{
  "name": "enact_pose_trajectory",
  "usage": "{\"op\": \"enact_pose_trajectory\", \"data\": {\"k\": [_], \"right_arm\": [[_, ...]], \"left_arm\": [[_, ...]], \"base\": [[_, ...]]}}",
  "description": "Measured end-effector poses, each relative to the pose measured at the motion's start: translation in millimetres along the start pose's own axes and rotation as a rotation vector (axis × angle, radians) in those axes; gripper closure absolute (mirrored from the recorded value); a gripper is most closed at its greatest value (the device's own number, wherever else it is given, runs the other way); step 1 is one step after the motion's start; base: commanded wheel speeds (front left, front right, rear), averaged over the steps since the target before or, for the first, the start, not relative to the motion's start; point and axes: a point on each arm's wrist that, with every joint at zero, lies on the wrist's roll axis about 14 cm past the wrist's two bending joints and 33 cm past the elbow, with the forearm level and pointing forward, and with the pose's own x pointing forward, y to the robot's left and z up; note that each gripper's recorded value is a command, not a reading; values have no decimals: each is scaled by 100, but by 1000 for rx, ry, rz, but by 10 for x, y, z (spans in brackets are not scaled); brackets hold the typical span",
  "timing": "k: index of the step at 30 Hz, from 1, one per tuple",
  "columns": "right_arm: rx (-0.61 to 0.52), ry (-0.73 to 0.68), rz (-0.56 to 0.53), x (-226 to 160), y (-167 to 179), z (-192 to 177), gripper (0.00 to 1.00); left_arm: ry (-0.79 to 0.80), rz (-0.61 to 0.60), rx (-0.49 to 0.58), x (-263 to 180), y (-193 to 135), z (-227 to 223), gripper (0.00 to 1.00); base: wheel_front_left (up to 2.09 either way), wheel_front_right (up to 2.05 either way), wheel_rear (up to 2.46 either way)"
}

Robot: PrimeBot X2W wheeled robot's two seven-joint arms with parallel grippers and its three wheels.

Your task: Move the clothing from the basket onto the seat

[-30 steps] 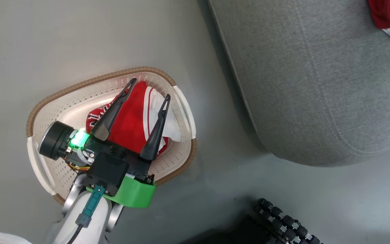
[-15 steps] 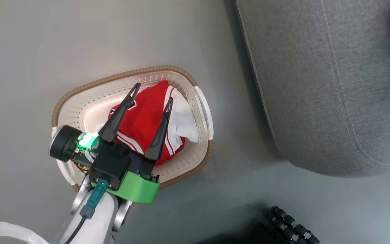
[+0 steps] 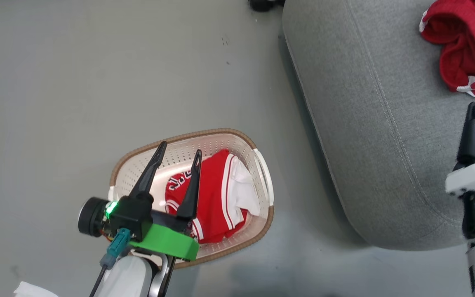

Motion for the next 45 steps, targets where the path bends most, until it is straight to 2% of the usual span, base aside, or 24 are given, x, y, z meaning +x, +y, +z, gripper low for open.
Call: {"op": "enact_pose_trajectory", "data": {"k": [2,8,11,17,28,35,45], "right_arm": [[28,17,43,-126,180,-71,0],[57,31,261,-444,901,-105,0],[68,12,359,-628,1196,-33,0],[83,-84,483,-923,1519,280,0],[116,-302,589,-1377,1743,931,0],[109,-317,610,-1627,1717,918,0],[85,-280,633,-1723,1751,771,0]], "left_arm": [[5,39,-1,-115,55,31,0],[-22,189,-1,-485,301,218,0],[-53,257,9,-701,405,351,0],[-151,350,30,-1108,470,679,0],[-323,413,119,-1650,336,1184,0],[-358,441,144,-1865,262,1246,0],[-325,437,159,-1858,275,1158,0]], "base": [[0,0,0],[0,0,0],[0,0,0],[0,0,0],[0,0,0],[0,0,0],[0,0,0]]}}
